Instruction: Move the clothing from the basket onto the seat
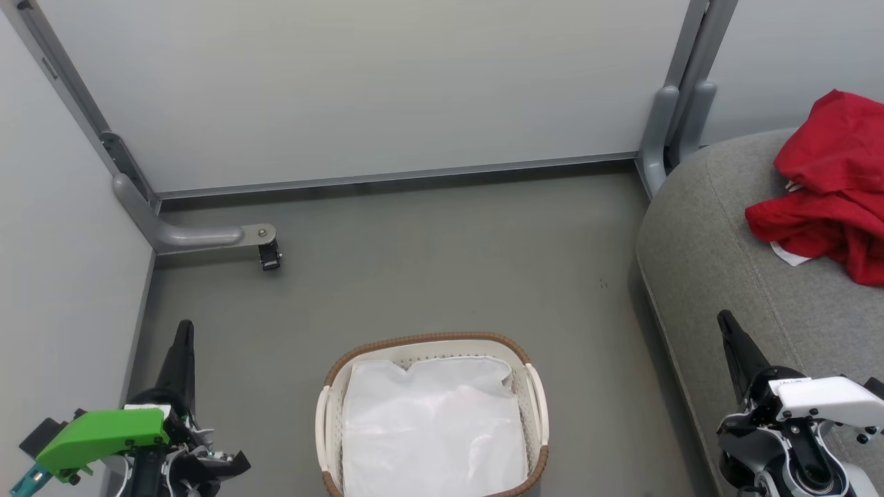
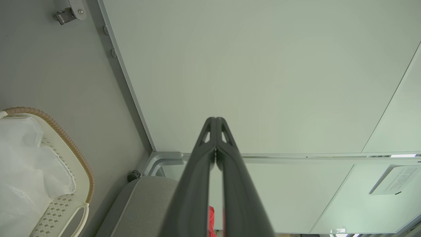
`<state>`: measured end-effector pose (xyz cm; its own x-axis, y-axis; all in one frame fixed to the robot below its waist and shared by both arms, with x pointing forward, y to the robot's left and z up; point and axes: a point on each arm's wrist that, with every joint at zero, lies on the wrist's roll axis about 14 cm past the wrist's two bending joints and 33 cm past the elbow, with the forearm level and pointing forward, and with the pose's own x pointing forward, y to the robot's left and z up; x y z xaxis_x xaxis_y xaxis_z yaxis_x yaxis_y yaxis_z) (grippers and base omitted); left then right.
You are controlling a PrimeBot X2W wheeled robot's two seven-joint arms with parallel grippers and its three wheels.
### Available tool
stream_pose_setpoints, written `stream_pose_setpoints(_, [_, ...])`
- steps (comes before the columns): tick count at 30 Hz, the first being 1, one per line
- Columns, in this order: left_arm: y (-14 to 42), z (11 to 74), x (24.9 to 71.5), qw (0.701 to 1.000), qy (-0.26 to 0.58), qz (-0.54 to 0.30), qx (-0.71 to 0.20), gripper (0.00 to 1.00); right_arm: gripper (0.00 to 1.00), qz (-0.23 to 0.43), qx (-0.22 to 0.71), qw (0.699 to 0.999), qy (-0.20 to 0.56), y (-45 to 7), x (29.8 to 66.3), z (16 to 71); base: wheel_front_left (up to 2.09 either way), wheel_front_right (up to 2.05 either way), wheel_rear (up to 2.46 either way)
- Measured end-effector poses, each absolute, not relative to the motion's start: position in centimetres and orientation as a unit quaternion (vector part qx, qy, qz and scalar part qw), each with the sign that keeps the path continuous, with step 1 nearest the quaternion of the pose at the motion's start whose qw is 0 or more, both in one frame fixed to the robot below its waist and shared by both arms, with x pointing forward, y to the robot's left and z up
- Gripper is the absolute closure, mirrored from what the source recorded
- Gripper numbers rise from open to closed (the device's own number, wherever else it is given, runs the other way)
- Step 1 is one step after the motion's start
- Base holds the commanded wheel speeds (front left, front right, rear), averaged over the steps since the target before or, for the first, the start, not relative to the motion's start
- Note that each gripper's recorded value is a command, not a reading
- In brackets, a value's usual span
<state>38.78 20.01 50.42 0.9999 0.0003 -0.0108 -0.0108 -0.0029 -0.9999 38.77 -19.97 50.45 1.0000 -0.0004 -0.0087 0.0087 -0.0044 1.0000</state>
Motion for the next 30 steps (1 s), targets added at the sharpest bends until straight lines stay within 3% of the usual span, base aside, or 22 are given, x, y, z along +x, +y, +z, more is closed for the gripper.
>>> stream_pose_setpoints(30, [20.0,50.42,38.77,0.706,0.004,0.004,-0.708,1.0,1.0,-0.002,0.71,0.705,0.003,-19.95,38.76,50.46,0.0,0.0,0.0])
